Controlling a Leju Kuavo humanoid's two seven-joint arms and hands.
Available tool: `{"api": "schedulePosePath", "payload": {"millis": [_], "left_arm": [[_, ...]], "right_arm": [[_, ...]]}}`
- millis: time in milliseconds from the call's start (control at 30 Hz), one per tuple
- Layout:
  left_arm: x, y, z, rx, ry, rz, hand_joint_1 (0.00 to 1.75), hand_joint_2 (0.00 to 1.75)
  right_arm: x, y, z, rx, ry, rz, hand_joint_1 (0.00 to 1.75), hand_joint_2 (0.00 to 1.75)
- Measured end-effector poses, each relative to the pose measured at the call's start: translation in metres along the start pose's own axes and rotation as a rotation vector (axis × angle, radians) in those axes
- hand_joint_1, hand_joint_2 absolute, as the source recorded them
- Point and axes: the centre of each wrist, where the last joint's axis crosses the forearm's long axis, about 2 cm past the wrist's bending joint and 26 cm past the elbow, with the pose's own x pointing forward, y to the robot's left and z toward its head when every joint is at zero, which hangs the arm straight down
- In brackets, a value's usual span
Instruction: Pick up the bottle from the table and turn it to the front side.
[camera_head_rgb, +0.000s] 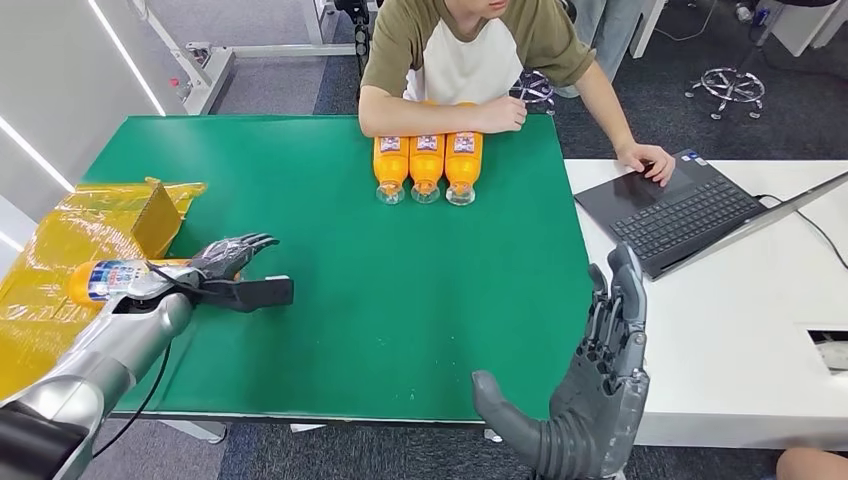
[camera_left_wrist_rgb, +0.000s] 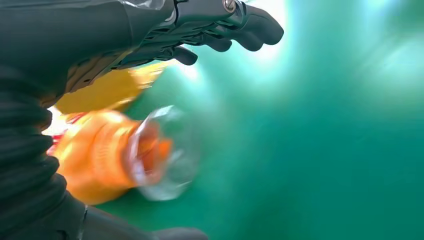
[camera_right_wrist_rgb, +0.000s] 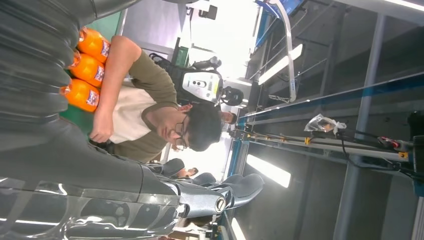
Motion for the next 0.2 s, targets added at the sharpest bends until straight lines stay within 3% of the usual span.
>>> {"api": "schedulePosePath", "payload": {"millis": [200], "left_arm": [[0.034,0.038,-0.003,0.242,-0.285,0.26,0.0,1.75]], "right_arm": [[0.0,0.0,0.0,-0.001,0.001,0.0,0.0,1.75]]}}
